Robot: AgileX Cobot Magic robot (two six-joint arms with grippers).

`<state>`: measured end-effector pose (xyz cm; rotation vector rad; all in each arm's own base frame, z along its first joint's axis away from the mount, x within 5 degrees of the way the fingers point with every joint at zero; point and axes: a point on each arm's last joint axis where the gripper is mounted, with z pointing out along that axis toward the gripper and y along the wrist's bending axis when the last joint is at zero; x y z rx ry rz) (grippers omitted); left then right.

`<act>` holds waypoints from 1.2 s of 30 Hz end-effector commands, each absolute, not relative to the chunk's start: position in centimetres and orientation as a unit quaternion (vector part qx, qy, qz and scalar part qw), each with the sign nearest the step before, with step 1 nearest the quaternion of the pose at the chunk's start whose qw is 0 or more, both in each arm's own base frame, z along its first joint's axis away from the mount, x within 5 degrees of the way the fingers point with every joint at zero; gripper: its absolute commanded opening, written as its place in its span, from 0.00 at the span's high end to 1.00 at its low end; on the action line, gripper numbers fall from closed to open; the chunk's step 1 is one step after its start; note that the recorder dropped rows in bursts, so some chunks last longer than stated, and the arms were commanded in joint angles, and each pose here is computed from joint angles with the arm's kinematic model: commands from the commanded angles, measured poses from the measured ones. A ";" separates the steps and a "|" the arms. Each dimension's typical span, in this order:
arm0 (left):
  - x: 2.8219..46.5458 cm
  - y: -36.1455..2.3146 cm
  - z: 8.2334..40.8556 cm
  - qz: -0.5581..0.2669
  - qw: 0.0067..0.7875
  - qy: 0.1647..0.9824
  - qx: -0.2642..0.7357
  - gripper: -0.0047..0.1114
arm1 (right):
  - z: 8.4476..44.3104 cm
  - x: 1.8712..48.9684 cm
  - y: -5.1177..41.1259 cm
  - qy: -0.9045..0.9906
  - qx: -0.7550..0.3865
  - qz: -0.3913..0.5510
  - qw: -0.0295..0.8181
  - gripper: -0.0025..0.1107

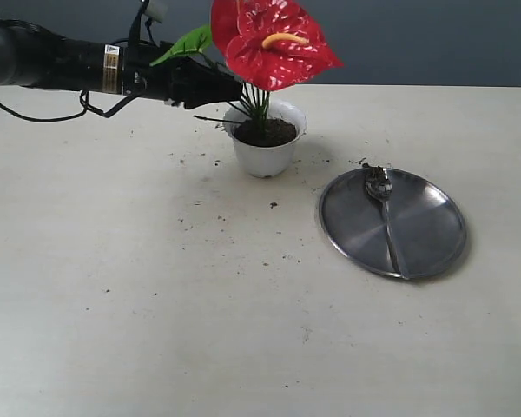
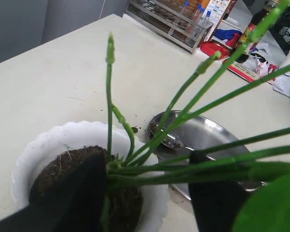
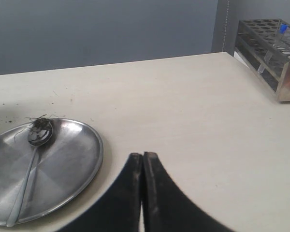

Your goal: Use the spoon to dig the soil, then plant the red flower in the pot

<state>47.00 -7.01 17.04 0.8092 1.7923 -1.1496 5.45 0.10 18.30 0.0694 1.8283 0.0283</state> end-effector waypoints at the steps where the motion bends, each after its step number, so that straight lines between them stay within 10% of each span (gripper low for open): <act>1: 46.9 -7.7 17.5 -0.459 0.426 0.710 0.321 0.64 | 18.3 5.4 0.1 0.790 0.031 0.009 0.612 0.98; 20: 47.9 -8.4 17.0 -0.405 0.445 0.738 0.304 0.96 | 18.3 5.4 0.1 0.790 0.031 0.009 0.612 0.98; 36: 48.4 -8.1 16.3 -0.374 0.450 0.757 0.291 0.96 | 18.3 5.4 0.1 0.790 0.031 0.009 0.612 0.98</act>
